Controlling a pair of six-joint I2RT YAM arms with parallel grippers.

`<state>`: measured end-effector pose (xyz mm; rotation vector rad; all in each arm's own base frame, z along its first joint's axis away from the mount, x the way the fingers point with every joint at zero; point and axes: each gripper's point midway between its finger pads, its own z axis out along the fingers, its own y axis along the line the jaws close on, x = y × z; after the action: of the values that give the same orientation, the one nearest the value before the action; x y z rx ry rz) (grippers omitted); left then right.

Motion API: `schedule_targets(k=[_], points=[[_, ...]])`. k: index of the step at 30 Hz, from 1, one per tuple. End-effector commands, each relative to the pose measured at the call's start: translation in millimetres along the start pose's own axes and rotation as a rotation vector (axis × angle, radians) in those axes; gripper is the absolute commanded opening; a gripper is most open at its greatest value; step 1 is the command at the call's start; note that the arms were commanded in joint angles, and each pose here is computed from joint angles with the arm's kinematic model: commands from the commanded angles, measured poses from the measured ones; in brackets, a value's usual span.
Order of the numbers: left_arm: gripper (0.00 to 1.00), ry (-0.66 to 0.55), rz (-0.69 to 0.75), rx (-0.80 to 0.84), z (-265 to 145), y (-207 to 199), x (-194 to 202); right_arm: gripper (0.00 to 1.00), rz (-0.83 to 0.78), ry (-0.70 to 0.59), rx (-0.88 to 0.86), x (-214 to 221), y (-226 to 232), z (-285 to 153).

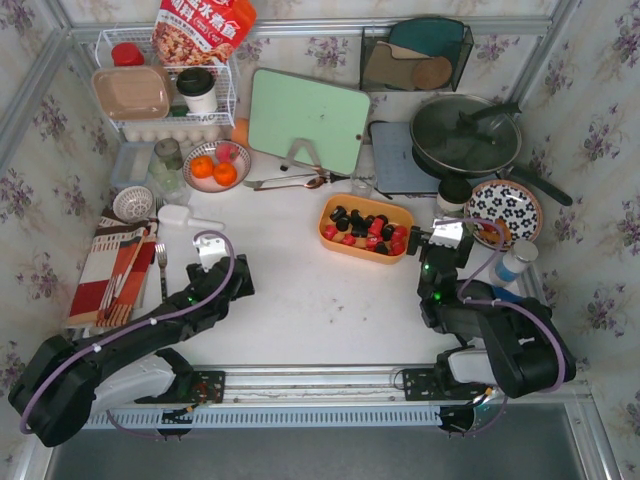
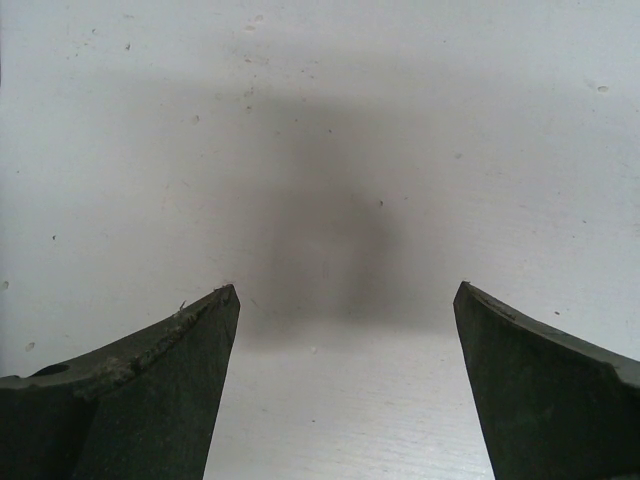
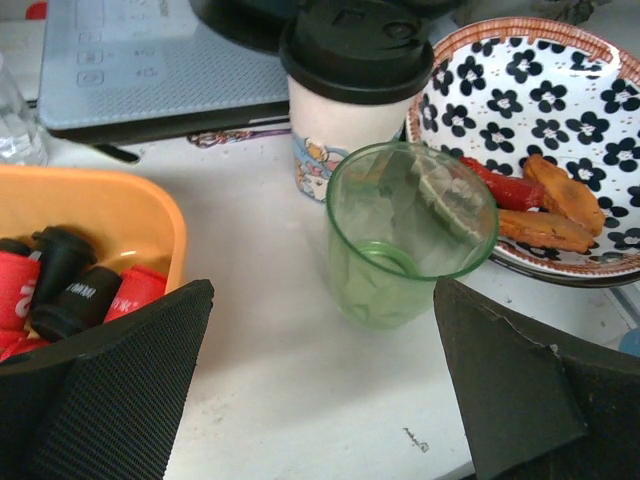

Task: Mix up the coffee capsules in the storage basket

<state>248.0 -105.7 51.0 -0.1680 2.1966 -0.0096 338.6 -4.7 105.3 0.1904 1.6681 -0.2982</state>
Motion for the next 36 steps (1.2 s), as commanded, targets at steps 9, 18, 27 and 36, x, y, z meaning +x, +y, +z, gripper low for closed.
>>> schedule_targets(k=[9,18,27,36], points=[[0.91,-0.009,0.0,0.005,2,-5,-7,1.0,0.113,-0.229,0.015,-32,-9,6],[0.91,0.0,0.011,0.002,3,-7,-8,1.0,0.117,-0.195,-0.04,-27,-3,11],[0.91,0.007,0.018,-0.001,4,-8,-8,1.0,0.103,-0.102,-0.143,-18,16,32],[0.9,0.003,0.038,0.002,1,-9,-14,1.0,0.132,-0.068,-0.244,-4,16,32]])
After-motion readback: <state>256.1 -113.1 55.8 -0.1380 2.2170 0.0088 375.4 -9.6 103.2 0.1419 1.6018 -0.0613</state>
